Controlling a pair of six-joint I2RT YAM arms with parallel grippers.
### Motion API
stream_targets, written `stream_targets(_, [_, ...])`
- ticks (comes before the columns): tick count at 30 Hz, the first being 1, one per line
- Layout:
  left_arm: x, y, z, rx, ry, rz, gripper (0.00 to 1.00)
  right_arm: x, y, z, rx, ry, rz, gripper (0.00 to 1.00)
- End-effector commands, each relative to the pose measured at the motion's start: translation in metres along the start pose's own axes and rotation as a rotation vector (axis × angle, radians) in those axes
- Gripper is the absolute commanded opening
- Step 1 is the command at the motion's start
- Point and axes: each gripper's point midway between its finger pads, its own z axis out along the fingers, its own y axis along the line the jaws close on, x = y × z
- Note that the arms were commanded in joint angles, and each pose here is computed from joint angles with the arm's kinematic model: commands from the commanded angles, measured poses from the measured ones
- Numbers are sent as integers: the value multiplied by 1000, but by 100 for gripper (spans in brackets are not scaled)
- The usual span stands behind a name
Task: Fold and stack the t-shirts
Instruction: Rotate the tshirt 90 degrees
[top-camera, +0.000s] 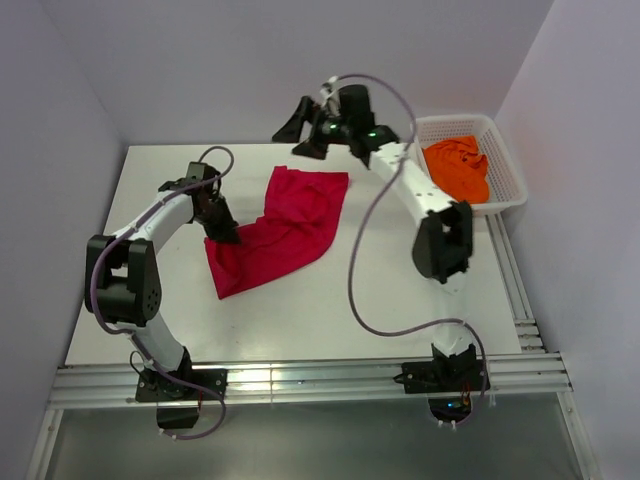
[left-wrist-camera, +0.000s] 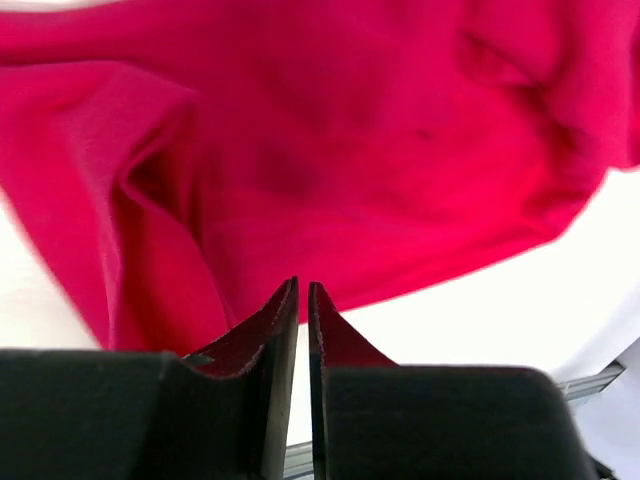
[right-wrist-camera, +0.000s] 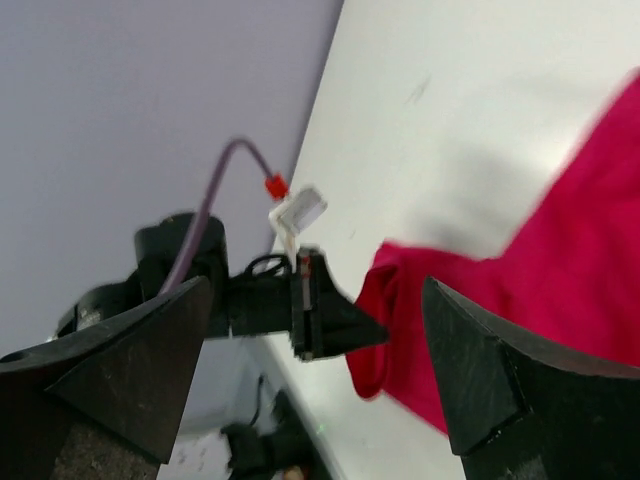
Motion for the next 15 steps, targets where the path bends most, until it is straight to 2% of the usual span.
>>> stream_targets(1, [16,-26,-2,51,38,63,15,-12,-13,-68,220,-133,-108,92])
stream_targets(3, [20,-28,-4,39,14,65,15,12,-35,-81,300,-112,-77,91])
stream_targets(4, [27,-24,-2,21,23,56,15,15,-20,-97,292,-134,-91,91])
stream_targets(6, [34,-17,-4,-24,18,7,14,34,-23,-118,339,-126,-82,91])
stream_targets(9, [31,-9,-10,-60,-48,-20,24,62,-26,-142,387,-106,-89,91])
stream_targets(13, [11,4,-24,-159,-163,-64,44,101,-24,-171,374,-95,-80,91])
stream_targets(15, [3,11,-26,-212,-205,-85,48,124,-22,-193,369,-95,-71,91])
